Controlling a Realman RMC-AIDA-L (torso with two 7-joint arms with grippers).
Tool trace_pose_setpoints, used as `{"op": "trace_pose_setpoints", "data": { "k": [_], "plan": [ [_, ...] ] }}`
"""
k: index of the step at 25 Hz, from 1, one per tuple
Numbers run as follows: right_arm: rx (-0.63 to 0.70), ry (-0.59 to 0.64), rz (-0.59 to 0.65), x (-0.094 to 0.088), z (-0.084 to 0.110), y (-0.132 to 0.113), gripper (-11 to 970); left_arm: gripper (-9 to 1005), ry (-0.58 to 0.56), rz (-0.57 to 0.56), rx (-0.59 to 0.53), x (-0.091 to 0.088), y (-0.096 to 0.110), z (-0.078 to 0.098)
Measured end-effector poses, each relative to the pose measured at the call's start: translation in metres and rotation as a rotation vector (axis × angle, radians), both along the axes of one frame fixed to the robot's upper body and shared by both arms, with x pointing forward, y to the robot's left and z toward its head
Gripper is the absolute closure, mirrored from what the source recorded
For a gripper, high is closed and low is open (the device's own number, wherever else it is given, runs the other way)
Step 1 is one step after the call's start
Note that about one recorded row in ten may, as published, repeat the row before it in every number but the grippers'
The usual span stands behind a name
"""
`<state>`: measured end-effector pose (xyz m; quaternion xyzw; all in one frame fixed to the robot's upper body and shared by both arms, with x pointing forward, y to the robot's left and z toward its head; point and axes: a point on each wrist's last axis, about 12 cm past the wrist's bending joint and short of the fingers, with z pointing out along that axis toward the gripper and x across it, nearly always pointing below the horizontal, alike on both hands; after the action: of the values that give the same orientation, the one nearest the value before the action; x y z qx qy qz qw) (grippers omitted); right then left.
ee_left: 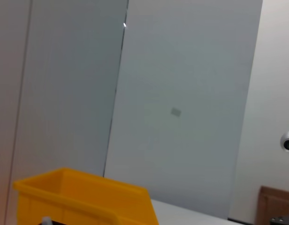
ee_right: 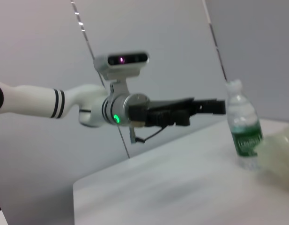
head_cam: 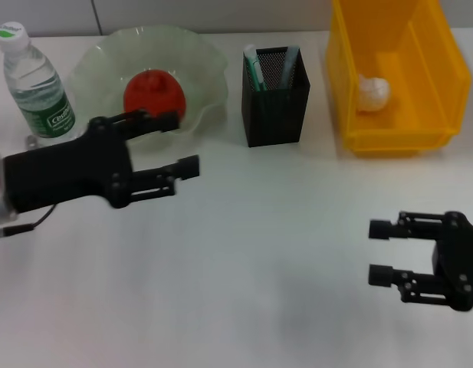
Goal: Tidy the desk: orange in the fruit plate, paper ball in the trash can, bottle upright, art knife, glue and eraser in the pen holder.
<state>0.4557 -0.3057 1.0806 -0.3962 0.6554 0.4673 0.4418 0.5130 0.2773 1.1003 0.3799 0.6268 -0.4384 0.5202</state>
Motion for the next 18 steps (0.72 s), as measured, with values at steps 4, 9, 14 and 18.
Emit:
{"op": "trace_pose_setpoints", "data": {
  "k": [4, 9, 14, 18],
  "plan": [
    [0.024, -0.065, 0.019, 0.012, 0.007, 0.009, 377, 194, 0.014, 0.015, 0.001, -0.012, 0.011, -0.006],
    [0.031, -0.111, 0.037, 0.02, 0.011, 0.014, 218, 194, 0.05, -0.019, 0.057, -0.017, 0.004, -0.017],
    [0.025, -0.113, 0.072, 0.023, 0.011, 0.021, 218, 194, 0.063, -0.043, 0.08, -0.019, -0.002, -0.022],
    [0.009, -0.105, 0.076, 0.026, 0.008, 0.025, 218, 194, 0.064, -0.044, 0.082, -0.019, -0.002, -0.022]
  ]
}}
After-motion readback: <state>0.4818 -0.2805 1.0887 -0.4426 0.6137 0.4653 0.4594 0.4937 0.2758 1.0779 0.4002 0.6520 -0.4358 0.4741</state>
